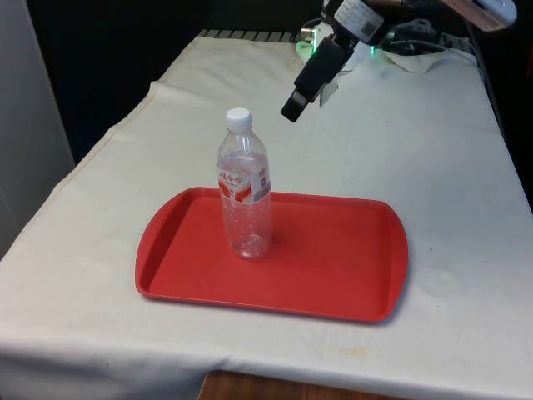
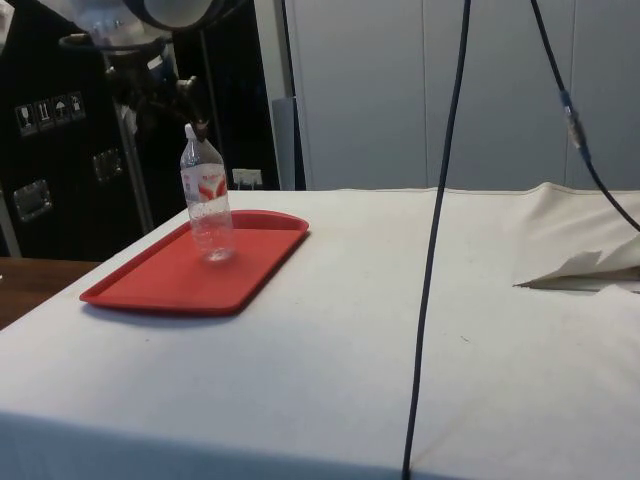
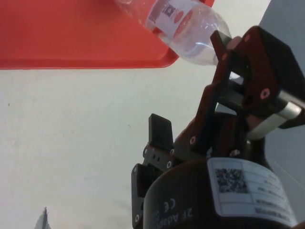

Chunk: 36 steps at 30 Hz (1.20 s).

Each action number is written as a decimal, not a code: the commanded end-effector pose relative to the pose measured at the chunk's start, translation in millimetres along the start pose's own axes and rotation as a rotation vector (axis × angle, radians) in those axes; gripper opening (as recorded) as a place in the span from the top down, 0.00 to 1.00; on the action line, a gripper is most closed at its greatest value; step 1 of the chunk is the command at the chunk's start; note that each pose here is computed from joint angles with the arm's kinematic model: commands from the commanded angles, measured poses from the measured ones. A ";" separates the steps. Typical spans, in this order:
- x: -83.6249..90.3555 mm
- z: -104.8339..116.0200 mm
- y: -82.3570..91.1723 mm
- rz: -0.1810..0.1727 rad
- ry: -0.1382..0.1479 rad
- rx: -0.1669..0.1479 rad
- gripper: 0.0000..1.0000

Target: Place the bottle upright on the tray.

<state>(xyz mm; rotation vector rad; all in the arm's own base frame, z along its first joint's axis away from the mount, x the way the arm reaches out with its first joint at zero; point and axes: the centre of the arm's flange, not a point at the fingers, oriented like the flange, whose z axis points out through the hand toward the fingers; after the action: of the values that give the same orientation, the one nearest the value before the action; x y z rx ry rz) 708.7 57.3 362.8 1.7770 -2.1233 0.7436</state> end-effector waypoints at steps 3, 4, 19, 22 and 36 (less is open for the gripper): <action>4.2 -4.3 1.4 0.013 -0.030 0.012 0.00; 5.6 -5.0 2.1 0.015 -0.033 0.010 0.00; 24.0 -14.2 10.9 0.043 -0.069 0.004 0.00; 26.7 -14.1 14.0 0.047 -0.072 0.000 0.00; 41.4 -15.2 33.5 0.063 -0.079 -0.008 0.00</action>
<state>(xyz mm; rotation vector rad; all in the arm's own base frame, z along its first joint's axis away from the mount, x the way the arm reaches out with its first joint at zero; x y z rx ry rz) 667.8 35.2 387.8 1.7575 -2.2161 0.6877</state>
